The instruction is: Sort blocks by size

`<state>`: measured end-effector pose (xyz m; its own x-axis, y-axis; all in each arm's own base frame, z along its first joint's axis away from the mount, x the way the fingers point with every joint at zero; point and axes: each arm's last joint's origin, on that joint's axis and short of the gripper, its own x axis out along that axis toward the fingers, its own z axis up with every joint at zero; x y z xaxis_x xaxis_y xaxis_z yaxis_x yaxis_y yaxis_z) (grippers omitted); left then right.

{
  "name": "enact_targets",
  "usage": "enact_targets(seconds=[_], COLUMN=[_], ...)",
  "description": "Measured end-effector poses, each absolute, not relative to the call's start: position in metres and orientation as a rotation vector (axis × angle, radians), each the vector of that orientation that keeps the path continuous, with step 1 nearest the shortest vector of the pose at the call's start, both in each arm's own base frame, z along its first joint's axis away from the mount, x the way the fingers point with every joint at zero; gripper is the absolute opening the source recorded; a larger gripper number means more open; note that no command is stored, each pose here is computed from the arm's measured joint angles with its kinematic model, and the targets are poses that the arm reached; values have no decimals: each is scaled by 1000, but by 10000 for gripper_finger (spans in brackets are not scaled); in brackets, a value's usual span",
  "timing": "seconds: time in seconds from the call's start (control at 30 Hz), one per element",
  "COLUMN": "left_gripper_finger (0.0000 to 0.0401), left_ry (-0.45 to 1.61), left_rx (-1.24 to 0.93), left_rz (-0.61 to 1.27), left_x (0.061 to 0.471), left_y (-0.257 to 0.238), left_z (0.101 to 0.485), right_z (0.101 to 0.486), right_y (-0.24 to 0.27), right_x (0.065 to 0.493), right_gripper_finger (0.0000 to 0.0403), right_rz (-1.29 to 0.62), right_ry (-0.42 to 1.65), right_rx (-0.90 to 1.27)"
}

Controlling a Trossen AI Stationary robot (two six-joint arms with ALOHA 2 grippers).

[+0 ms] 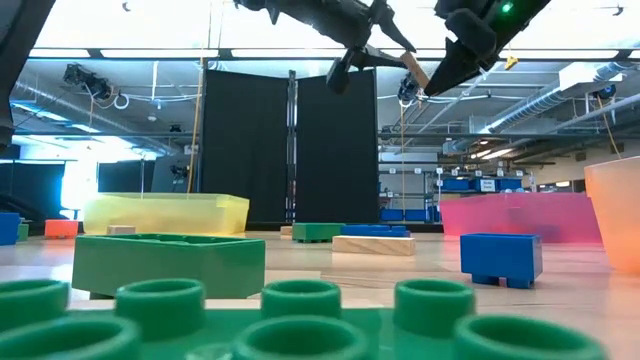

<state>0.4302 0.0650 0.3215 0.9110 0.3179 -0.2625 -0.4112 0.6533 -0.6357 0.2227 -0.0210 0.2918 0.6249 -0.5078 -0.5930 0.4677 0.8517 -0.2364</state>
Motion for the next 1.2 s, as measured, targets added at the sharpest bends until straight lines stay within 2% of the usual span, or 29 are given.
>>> enact_targets(seconds=[0.17, 0.57, 0.8, 1.0, 1.07, 1.2], left_gripper_finger=[108, 105, 58, 58, 74, 137], left_ry=[187, 199, 244, 235, 231, 243], left_rx=[-783, -791, -808, -817, -835, -861], left_rz=[500, 547, 550, 530, 530, 520], left_x=[427, 425, 423, 423, 423, 424], left_y=[68, 71, 73, 73, 73, 73], left_z=[314, 311, 307, 309, 309, 307], right_z=[291, 280, 276, 276, 276, 277], right_y=[-22, -20, -18, -18, -18, -19], right_x=[223, 236, 241, 241, 241, 241], right_gripper_finger=[122, 122, 131, 129, 129, 129], right_rz=[-561, -527, -526, -546, -549, -579], right_ry=[708, 756, 763, 760, 757, 740], right_rx=[-64, -127, -125, -131, -130, -138])
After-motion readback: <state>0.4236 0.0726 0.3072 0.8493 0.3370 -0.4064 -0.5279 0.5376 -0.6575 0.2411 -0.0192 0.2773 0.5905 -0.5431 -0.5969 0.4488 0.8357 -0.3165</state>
